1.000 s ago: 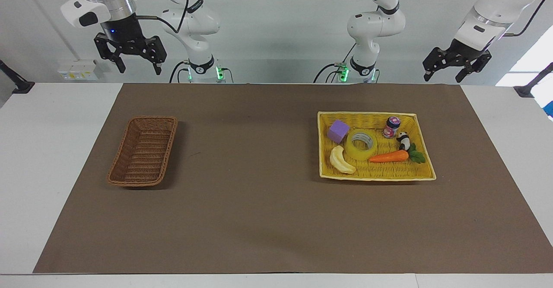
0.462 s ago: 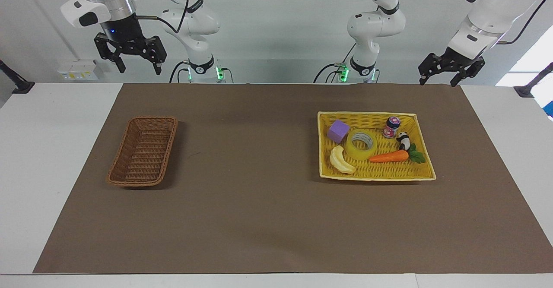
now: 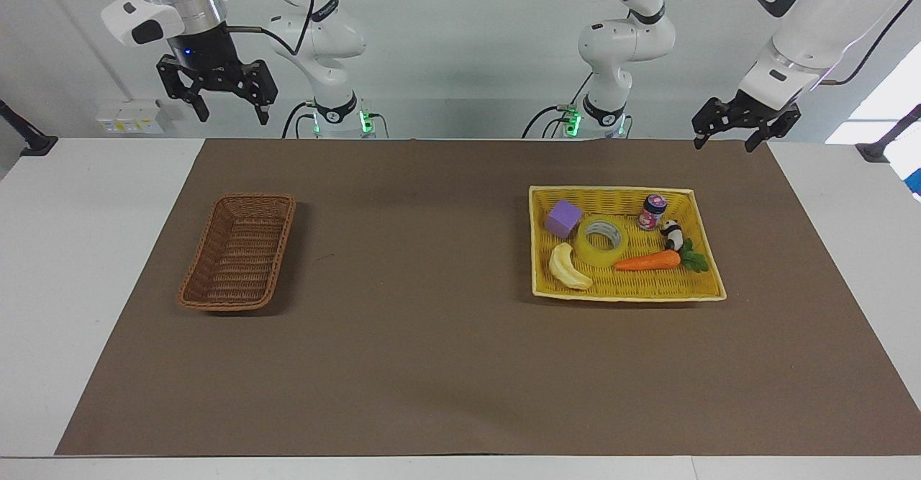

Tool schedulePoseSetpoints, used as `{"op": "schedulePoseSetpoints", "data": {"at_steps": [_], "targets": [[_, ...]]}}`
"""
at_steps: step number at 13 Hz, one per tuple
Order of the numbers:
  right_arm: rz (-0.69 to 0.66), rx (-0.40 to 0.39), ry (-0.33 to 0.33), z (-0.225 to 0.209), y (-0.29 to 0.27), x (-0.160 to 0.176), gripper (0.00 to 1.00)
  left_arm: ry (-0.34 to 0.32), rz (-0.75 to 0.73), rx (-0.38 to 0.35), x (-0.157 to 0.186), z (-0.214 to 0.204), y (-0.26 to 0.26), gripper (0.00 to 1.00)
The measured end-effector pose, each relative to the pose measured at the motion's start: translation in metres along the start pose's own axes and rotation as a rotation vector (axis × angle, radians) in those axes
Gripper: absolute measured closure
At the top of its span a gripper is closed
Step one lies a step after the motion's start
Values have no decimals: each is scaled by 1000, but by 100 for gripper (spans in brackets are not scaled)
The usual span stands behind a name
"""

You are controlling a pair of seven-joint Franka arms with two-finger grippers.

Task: Move tape to another basket
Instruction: 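Reach the left gripper over the yellow tray toward the tape roll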

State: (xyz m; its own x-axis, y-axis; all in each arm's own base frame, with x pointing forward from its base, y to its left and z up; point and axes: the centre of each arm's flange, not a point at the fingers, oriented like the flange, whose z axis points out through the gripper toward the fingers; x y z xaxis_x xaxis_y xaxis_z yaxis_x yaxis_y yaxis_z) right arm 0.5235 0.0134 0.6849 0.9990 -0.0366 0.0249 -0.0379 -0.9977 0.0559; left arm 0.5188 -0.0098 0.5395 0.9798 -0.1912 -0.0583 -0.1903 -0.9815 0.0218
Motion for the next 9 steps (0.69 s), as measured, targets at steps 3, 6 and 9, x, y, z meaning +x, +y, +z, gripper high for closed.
{"op": "schedulePoseSetpoints", "data": {"at_steps": [3,6,9], "targets": [[0,0,0,0,0,0,0,21,60,4,5,31,-1,0],[0,0,0,0,0,0,0,23,80,1,19,67,-1,0],[0,0,0,0,0,0,0,11,71,-33,34,102,11,0]]}}
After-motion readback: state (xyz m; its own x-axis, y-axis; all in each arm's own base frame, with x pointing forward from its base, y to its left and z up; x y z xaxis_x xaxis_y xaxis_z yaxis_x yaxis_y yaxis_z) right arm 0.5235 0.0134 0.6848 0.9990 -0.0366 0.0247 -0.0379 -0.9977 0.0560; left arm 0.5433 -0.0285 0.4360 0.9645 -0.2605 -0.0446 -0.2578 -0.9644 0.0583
